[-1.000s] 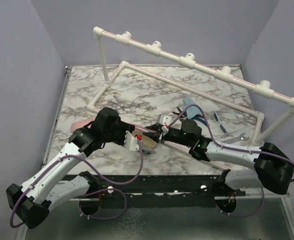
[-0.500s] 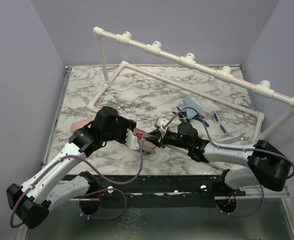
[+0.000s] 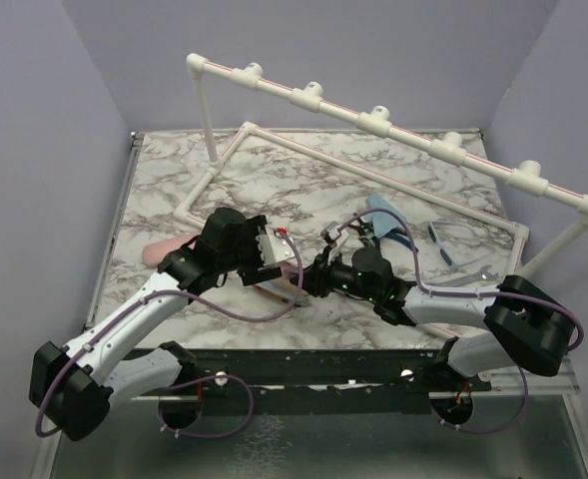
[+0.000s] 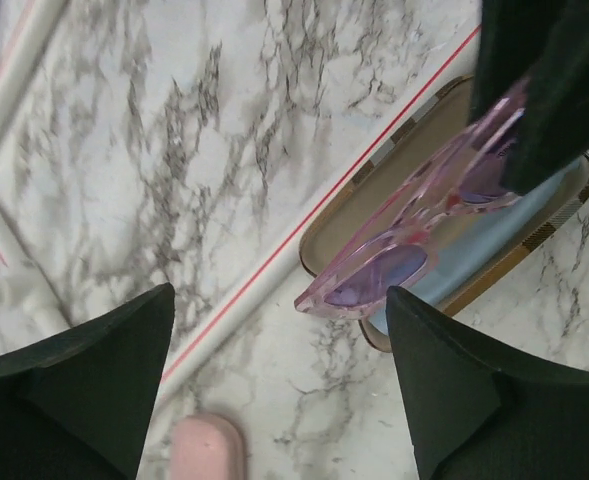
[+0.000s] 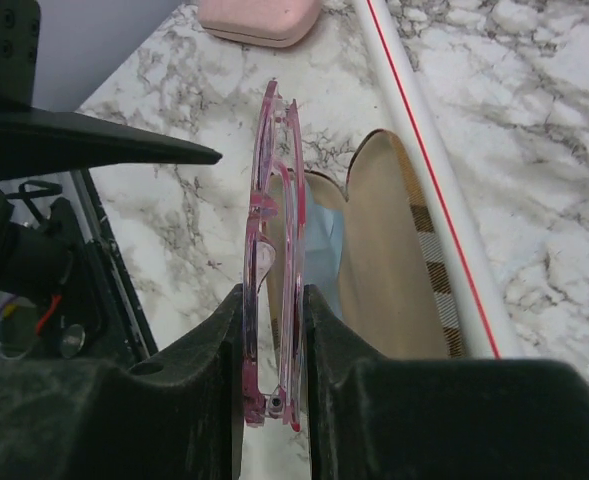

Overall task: Organize the sunglasses
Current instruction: Place the sunglasses in the sunglasses case.

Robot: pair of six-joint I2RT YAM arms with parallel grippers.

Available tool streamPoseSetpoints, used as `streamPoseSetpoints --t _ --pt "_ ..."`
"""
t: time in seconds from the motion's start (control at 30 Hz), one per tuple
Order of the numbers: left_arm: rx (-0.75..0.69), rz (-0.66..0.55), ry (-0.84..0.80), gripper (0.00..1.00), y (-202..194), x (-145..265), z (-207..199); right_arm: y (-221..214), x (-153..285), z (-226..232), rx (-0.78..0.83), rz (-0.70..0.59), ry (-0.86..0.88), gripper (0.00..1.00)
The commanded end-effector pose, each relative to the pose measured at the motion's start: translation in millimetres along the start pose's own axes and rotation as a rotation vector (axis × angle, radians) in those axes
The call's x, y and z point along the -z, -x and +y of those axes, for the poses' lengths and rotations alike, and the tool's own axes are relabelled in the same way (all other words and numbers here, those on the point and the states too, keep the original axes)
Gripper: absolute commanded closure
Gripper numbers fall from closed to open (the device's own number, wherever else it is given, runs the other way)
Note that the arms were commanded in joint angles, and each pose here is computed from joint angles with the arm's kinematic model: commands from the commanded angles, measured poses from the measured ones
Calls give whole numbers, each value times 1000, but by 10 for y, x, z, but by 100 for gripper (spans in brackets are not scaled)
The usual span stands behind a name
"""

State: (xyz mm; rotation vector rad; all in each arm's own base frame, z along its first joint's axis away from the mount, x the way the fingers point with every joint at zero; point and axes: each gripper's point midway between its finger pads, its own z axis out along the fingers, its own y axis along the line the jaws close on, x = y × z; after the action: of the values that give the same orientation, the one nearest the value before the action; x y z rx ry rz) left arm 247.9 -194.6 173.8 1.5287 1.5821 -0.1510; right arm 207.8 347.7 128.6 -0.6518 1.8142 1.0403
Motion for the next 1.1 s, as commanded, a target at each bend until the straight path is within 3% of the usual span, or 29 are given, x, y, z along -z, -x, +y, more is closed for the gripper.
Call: streamPoseSetpoints --t 0.0,0.13,0.27,0.4,0.5,0.6,0.67,1.07 --pt "351 -55 38 11 -5 -52 155 -73 4 55 -202 -28 24 92" --pt "556 -79 11 9 -137 -159 300 -113 60 65 -275 -41 56 92" --pt "656 -72 -57 10 -265 -257 343 -96 122 43 -280 -37 58 92" --pt "715 56 -101 11 -471 -248 364 -38 186 39 -284 -45 57 92" --pt "783 225 -161 11 -711 -162 359 46 246 30 -290 -64 51 92" --pt "893 415 -316 22 -920 -81 238 89 312 -16 -292 -73 18 92" --pt "908 448 -410 24 -921 -48 168 112 366 -48 -286 -84 -5 92" --pt "666 76 -479 15 -687 -552 196 299 722 -152 -227 -131 -104 91"
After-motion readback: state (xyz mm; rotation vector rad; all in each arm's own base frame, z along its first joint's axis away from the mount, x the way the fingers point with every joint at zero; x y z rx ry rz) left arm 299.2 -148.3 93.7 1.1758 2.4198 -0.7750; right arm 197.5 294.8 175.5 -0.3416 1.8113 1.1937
